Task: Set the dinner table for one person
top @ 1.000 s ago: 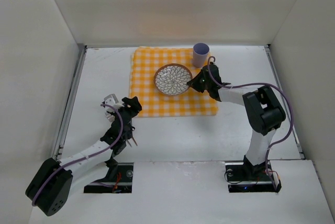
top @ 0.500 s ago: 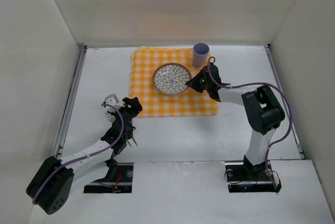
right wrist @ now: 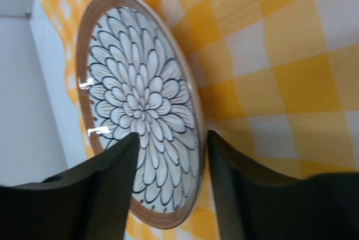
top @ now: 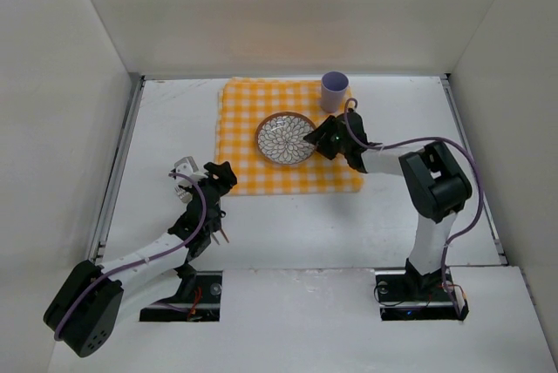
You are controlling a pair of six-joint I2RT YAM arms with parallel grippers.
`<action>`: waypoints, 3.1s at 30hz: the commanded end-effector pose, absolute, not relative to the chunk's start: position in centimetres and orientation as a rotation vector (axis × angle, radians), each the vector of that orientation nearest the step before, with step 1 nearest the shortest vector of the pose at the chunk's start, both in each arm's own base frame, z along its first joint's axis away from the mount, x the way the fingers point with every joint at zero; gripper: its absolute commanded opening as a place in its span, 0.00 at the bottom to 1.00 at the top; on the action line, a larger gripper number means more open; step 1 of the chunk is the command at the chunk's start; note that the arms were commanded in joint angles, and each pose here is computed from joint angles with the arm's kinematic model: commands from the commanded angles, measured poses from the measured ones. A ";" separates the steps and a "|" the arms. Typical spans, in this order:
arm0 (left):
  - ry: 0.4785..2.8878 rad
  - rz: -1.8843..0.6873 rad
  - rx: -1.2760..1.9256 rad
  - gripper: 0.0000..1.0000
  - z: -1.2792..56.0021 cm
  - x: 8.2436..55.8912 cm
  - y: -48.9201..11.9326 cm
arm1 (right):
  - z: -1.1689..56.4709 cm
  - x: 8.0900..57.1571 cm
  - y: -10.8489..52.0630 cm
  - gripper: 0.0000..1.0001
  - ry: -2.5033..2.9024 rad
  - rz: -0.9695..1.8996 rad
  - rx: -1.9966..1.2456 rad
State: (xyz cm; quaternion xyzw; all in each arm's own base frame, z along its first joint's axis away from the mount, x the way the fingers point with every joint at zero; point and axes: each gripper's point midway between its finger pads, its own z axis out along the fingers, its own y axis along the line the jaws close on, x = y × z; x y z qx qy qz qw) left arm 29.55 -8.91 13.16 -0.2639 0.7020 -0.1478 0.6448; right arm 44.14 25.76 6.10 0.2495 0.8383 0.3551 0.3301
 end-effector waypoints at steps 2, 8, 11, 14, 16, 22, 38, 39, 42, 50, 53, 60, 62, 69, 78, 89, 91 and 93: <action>1.556 -0.344 -0.623 0.57 14.5 29.9 -8.7 | 12.5 44.7 26.5 0.63 2.028 1.020 0.542; 1.583 -0.283 -0.657 0.56 14.2 30.2 -7.9 | 15.0 41.7 23.9 0.68 2.001 0.923 0.460; 1.632 -0.241 -0.658 0.53 14.5 29.8 -7.9 | 16.1 39.9 22.2 0.62 1.968 0.865 0.418; 1.729 -0.174 -0.650 0.43 14.3 28.4 -7.5 | 16.8 37.7 21.3 0.31 1.940 0.814 0.355; 1.819 -0.126 -0.652 0.30 13.5 26.9 -6.8 | 17.1 36.2 21.0 0.10 1.928 0.779 0.312; 2.085 0.007 -0.755 0.26 9.4 21.9 -4.7 | 17.5 33.1 21.5 0.12 1.900 0.732 0.212; 2.262 0.130 -0.810 0.32 3.9 20.3 -6.1 | 17.1 32.5 22.8 0.27 1.900 0.785 0.184; 2.263 0.133 -0.811 0.31 3.7 20.5 -6.2 | 17.1 32.5 22.8 0.27 1.900 0.786 0.182; 2.264 0.131 -0.808 0.28 3.4 20.9 -6.5 | 17.2 32.3 23.0 0.27 1.898 0.794 0.176; 2.310 0.173 -0.813 0.24 1.6 21.2 -6.3 | 17.5 32.2 22.8 0.28 1.888 0.792 0.172; 2.322 0.192 -0.833 0.17 0.9 20.8 -5.7 | 17.7 32.1 22.6 0.28 1.879 0.793 0.177; 2.252 0.145 -0.816 0.03 4.0 21.5 -4.9 | 17.4 32.2 22.4 0.28 1.885 0.784 0.191; 2.203 0.137 -0.787 0.03 6.6 22.0 -4.5 | 17.3 32.3 22.2 0.28 1.886 0.780 0.195; 2.094 0.049 -0.646 0.02 15.6 25.2 -6.7 | 17.8 33.1 18.6 0.30 1.821 0.723 0.327; 2.065 -0.277 -0.267 0.03 20.3 34.3 -25.1 | 18.0 33.4 12.0 0.52 1.698 0.615 0.570; 2.127 -0.452 -0.048 0.03 17.2 39.6 -40.9 | 17.6 33.6 10.8 0.54 1.687 0.605 0.617; 2.135 -0.459 -0.045 0.03 16.3 40.1 -41.8 | 17.6 33.5 11.0 0.54 1.688 0.612 0.612; 2.151 -0.460 -0.050 0.03 15.0 40.6 -42.7 | 17.8 33.5 10.9 0.54 1.684 0.611 0.610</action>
